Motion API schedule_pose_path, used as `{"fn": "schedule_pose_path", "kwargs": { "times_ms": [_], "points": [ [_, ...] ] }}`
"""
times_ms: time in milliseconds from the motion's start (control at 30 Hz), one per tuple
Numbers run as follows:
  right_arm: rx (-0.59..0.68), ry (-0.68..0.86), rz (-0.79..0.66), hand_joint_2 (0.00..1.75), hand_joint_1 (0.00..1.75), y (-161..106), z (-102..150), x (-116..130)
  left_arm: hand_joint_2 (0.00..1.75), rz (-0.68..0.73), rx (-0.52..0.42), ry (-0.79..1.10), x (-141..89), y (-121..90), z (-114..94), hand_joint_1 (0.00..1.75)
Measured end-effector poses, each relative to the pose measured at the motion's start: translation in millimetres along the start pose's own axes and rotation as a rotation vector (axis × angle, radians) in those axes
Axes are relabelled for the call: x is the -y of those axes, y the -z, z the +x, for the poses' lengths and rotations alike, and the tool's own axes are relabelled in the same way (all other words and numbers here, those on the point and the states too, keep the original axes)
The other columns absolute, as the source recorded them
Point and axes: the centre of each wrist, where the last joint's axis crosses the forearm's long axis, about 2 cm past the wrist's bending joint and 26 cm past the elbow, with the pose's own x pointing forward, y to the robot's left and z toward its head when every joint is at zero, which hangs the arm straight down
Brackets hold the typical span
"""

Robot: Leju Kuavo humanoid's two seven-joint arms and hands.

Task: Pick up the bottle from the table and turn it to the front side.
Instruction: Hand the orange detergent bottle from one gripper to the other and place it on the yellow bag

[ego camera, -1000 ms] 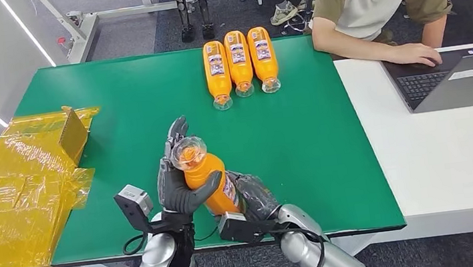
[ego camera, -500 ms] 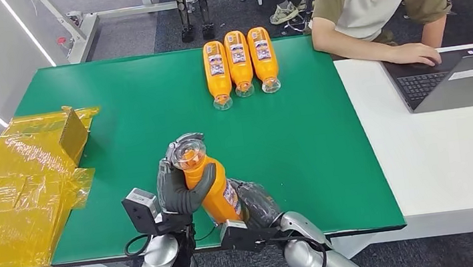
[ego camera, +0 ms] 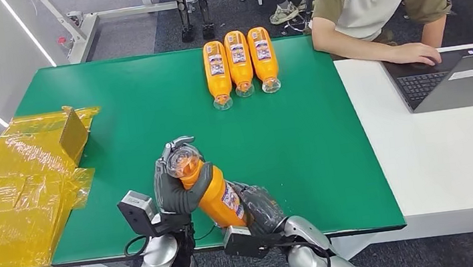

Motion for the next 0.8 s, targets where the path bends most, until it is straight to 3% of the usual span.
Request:
{"fn": "schedule_pose_path", "kwargs": {
  "times_ms": [67,133,200,267,567,800],
  "points": [
    [0.005,-0.016,-0.03,1.75,1.75,0,0,2,1.75,0.013,0.008,-0.013,0,0,-1,1.75],
    [0.011,-0.034,-0.078,1.75,1.1,0,0,4,1.75,0.027,0.019,-0.028,-1,3,-2,1.75],
    [0.02,-0.058,-0.148,1.75,0.27,1,2,9,1.75,0.042,0.032,-0.038,-2,8,0,1.75],
    [0.039,-0.083,-0.231,1.75,0.04,2,4,14,1.75,0.059,0.044,-0.045,-3,15,2,1.75],
    [0.159,-0.026,-0.588,1.75,0.0,24,19,58,1.75,0.201,0.025,-0.012,-6,14,0,1.75],
    [0.189,-0.019,-0.683,1.75,0.0,17,28,51,1.75,0.348,0.091,0.173,-35,18,12,1.75]
  ]
}}
